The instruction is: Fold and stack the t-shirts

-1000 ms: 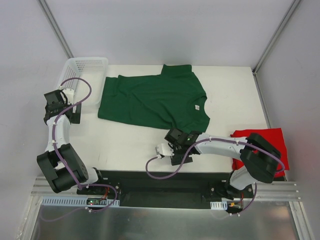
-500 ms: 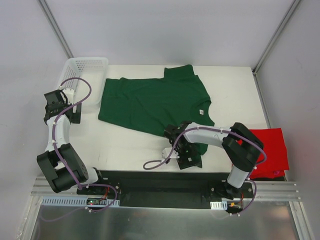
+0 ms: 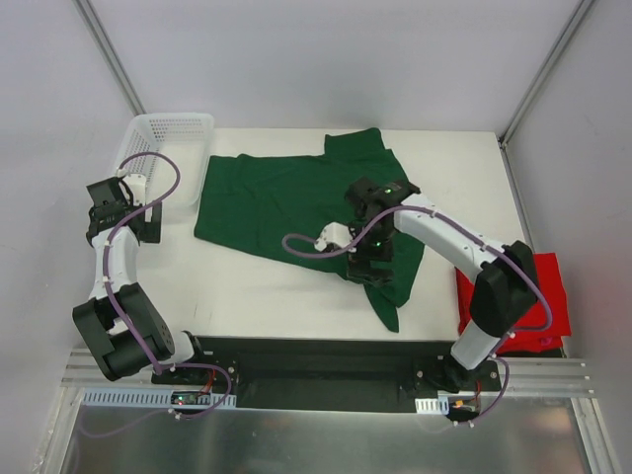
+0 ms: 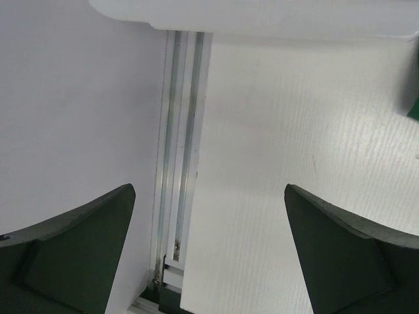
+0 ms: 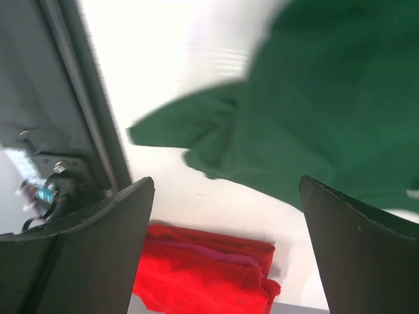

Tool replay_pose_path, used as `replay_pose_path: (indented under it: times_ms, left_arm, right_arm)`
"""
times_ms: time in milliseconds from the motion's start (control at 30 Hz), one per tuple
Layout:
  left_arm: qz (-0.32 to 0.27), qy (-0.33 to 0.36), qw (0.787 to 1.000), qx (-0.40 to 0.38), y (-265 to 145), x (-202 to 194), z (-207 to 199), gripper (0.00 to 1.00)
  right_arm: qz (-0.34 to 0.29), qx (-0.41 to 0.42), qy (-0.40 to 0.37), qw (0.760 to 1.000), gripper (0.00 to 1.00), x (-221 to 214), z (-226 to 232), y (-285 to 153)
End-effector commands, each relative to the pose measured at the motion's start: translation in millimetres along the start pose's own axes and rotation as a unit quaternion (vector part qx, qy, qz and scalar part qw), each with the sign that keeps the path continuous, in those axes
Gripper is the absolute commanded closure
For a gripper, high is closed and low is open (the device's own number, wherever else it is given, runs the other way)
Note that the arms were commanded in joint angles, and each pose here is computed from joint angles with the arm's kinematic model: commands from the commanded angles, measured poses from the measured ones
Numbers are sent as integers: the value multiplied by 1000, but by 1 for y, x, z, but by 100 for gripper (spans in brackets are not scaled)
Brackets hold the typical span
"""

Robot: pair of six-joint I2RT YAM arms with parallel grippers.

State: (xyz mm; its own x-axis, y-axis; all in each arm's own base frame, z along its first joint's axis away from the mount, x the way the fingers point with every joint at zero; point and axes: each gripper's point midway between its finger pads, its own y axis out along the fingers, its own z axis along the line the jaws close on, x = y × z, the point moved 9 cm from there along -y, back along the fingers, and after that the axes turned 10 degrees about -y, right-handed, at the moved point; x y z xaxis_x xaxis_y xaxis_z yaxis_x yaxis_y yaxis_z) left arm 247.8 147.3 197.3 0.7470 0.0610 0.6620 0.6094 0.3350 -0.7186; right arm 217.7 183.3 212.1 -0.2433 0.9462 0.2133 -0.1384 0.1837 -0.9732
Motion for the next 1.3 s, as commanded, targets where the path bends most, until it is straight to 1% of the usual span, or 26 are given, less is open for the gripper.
replay_pose_path:
  times_ms: [0, 33, 133, 167, 200, 233, 267, 300, 333, 400, 433, 500, 533, 633, 733, 767, 833, 867, 933, 1033, 1167, 1267]
  left_arm:
    - [-25, -17, 999, -39, -10, 13, -6, 1]
    - [-22, -13, 999, -42, -11, 13, -8, 1]
    - [-23, 34, 999, -32, -15, 20, -23, 1]
    - [-26, 48, 998, -30, -17, 21, -28, 1]
    - [-33, 76, 996, -43, -20, 25, -44, 1]
    - [-37, 94, 994, -46, -22, 27, -51, 1]
    - [-40, 110, 992, -42, -26, 29, -59, 1]
    - [-50, 136, 988, -59, -30, 33, -78, 1]
    - [-55, 156, 984, -66, -34, 35, -88, 1]
    - [-61, 183, 979, -67, -40, 40, -103, 1]
    - [-71, 207, 972, -86, -47, 42, -123, 1]
    - [-70, 225, 967, -100, -53, 45, -139, 1]
    - [-74, 240, 961, -117, -58, 45, -154, 0]
    - [-55, 271, 950, -146, -51, 40, -186, 1]
    - [-34, 284, 942, -173, -41, 35, -207, 1]
    - [-12, 297, 938, -180, -30, 29, -218, 1]
    - [6, 300, 934, -196, -19, 26, -230, 1]
    - [22, 304, 931, -200, -7, 24, -239, 2]
    - [38, 309, 929, -200, 9, 26, -251, 2]
    - [46, 320, 926, -194, 27, 31, -262, 2]
    - [54, 326, 924, -194, 40, 34, -272, 2]
    - [73, 335, 920, -189, 50, 24, -274, 2]
  right_arm:
    - [21, -87, 82, 993, 4, -30, -24, 6]
    - [34, -108, 102, 988, 4, -40, -37, 12]
    - [55, -138, 144, 978, 4, -59, -52, 22]
    - [53, -142, 156, 976, 4, -62, -56, 26]
    - [68, -157, 170, 970, 4, -71, -60, 26]
    - [74, -181, 179, 964, 4, -76, -65, 29]
    - [75, -191, 190, 960, 4, -80, -68, 29]
    - [73, -204, 215, 952, 4, -88, -72, 28]
    - [71, -224, 226, 945, 4, -92, -78, 27]
    - [74, -245, 251, 934, 4, -102, -82, 26]
    - [80, -265, 258, 926, 4, -106, -86, 24]
    - [95, -278, 271, 917, 4, -114, -87, 25]
    - [97, -289, 277, 911, 4, -117, -91, 24]
    - [103, -290, 292, 905, 4, -126, -92, 29]
    - [120, -293, 301, 899, 4, -134, -96, 34]
    - [121, -293, 303, 899, 4, -136, -96, 36]
    - [119, -290, 311, 897, 4, -141, -97, 38]
    - [118, -287, 314, 897, 4, -142, -97, 39]
    - [114, -276, 314, 901, 4, -143, -95, 44]
    - [111, -261, 312, 907, 4, -143, -89, 50]
    - [110, -256, 310, 909, 4, -143, -86, 53]
    - [108, -253, 311, 910, 4, -144, -86, 55]
